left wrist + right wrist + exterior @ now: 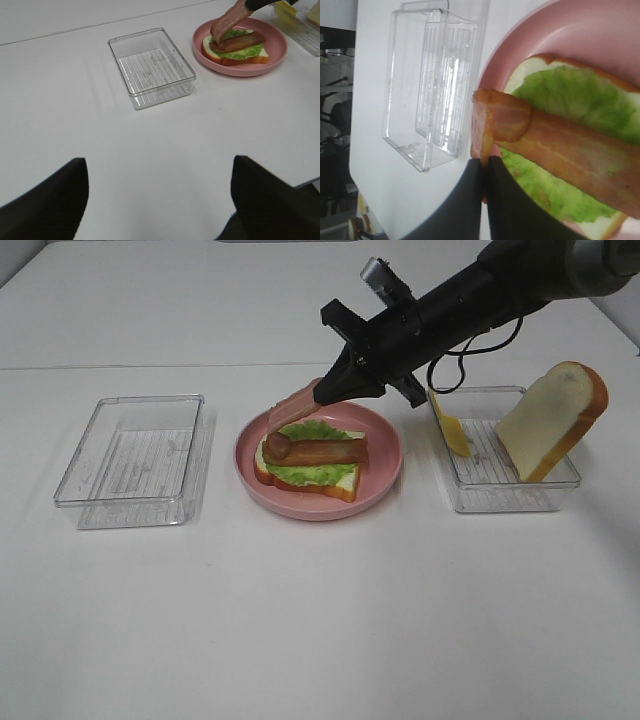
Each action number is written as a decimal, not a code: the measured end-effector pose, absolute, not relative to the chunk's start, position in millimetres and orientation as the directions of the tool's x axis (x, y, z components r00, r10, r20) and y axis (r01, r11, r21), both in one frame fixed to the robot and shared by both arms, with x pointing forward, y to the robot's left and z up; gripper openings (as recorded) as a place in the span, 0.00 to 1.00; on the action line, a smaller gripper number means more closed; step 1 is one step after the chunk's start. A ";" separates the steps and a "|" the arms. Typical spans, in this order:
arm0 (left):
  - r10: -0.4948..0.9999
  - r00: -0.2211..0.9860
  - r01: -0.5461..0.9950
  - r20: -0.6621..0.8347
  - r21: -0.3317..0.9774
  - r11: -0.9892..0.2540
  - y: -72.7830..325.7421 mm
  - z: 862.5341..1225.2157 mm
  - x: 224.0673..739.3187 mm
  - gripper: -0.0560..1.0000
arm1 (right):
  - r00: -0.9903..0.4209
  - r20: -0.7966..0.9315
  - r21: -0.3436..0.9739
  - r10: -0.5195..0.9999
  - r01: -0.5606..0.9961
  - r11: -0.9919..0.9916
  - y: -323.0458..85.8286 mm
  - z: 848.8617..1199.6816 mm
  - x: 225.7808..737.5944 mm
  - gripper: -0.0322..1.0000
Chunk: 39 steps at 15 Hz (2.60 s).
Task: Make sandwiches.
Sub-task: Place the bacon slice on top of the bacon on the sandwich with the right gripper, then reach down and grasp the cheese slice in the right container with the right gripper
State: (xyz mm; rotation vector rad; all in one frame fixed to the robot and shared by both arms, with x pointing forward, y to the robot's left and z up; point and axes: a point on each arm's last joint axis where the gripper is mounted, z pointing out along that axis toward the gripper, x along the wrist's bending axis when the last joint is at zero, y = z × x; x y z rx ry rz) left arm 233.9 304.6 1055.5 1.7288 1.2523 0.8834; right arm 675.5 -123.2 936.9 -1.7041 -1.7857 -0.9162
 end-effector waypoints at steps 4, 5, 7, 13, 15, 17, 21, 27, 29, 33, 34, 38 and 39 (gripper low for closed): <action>0.961 0.263 0.396 0.078 0.900 -0.182 304.6 1055.5 233.9 0.75 | -0.115 0.637 0.169 0.762 0.986 0.007 -134.3 950.5 673.3 0.03; 0.961 0.263 0.396 0.078 0.900 -0.182 304.6 1055.5 233.9 0.75 | -0.114 0.614 0.166 0.781 0.986 0.014 -136.4 948.6 672.9 0.03; 0.961 0.263 0.396 0.078 0.900 -0.182 304.6 1055.5 233.9 0.75 | -0.120 0.566 0.162 0.816 0.986 0.032 -140.5 945.2 672.2 0.03; 0.961 0.263 0.396 0.078 0.900 -0.182 304.6 1055.5 233.9 0.75 | -0.131 0.551 0.144 0.824 0.988 0.061 -141.9 944.0 669.6 0.09; 0.961 0.263 0.396 0.078 0.900 -0.182 304.6 1055.5 233.9 0.75 | -0.132 0.551 0.143 0.824 0.988 0.062 -141.8 944.4 669.4 0.20; 0.961 0.263 0.396 0.078 0.900 -0.182 304.6 1055.5 233.9 0.75 | -0.137 0.552 0.146 0.822 0.987 0.067 -141.7 945.0 669.2 0.39; 0.961 0.263 0.396 0.078 0.900 -0.182 304.6 1055.5 233.9 0.75 | -0.207 0.567 0.193 0.797 0.974 0.115 -139.9 955.5 667.2 0.72; 0.961 0.263 0.396 0.078 0.900 -0.182 304.6 1055.5 233.9 0.75 | -0.347 0.467 0.323 0.813 0.923 0.208 -144.4 1011.7 673.3 0.74; 0.961 0.263 0.396 0.078 0.900 -0.182 304.6 1055.5 233.9 0.75 | -0.351 0.345 0.341 0.870 0.911 0.233 -153.9 1022.1 679.2 0.74; 0.961 0.263 0.396 0.078 0.900 -0.182 304.6 1055.5 233.9 0.75 | -0.295 0.152 0.332 0.943 0.914 0.233 -171.6 1022.3 685.5 0.80; 0.961 0.263 0.396 0.078 0.900 -0.182 304.6 1055.5 233.9 0.75 | -0.292 0.148 0.323 0.945 0.917 0.233 -171.8 1017.5 686.8 0.81; 0.961 0.263 0.396 0.078 0.900 -0.182 304.6 1055.5 233.9 0.75 | -0.280 0.147 0.254 0.949 0.938 0.238 -170.0 980.1 695.4 0.82; 0.961 0.263 0.396 0.078 0.900 -0.182 304.6 1055.5 233.9 0.75 | -0.267 0.147 0.243 0.952 0.943 0.227 -169.7 970.3 698.1 0.82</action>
